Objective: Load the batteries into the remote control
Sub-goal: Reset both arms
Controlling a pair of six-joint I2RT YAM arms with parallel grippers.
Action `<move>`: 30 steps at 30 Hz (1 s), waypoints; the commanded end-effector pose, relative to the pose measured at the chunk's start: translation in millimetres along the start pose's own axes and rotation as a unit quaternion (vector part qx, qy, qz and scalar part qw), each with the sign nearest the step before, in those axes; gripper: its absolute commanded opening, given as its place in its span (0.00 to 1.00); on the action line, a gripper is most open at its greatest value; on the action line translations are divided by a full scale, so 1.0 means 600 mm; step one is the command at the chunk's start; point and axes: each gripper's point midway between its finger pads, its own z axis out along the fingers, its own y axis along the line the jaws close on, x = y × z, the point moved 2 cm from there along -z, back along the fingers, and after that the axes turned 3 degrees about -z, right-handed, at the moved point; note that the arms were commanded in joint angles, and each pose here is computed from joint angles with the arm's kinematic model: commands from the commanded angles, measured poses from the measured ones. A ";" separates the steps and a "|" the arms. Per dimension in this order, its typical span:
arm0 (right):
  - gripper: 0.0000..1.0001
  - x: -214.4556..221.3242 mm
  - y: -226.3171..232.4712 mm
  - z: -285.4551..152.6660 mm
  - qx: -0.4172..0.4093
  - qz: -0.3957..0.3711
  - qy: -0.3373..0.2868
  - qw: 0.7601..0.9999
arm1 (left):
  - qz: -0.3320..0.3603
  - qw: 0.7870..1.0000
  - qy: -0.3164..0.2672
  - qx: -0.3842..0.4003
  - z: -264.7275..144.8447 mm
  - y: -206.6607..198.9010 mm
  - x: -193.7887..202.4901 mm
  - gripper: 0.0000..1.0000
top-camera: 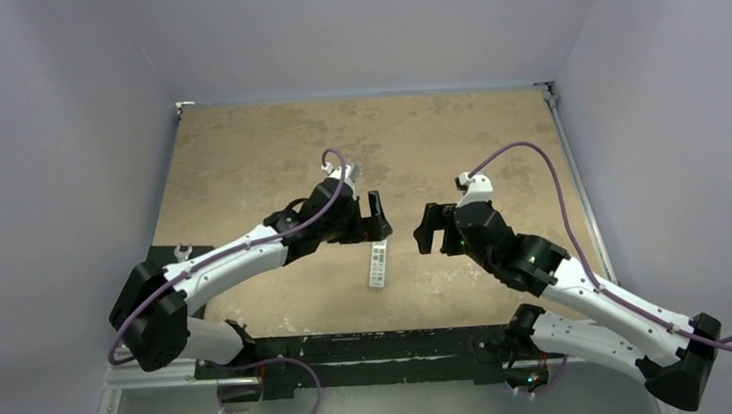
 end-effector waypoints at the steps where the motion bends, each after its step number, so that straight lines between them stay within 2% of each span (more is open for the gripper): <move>1: 0.99 -0.042 0.000 -0.022 0.006 0.005 -0.033 0.999 | 0.033 0.999 -0.023 0.002 -0.037 0.001 -0.015 0.99; 14: 0.99 -0.080 0.001 -0.030 0.029 -0.013 -0.049 0.998 | 0.063 0.994 -0.085 -0.021 -0.116 0.015 -0.051 0.99; 21: 0.99 -0.118 0.004 -0.047 0.030 -0.026 -0.082 0.996 | 0.097 0.987 -0.119 -0.053 -0.168 0.030 -0.078 0.99; 30: 0.99 -0.166 -0.001 -0.078 0.033 -0.037 -0.135 0.990 | 0.115 0.978 -0.169 -0.050 -0.227 0.031 -0.104 0.99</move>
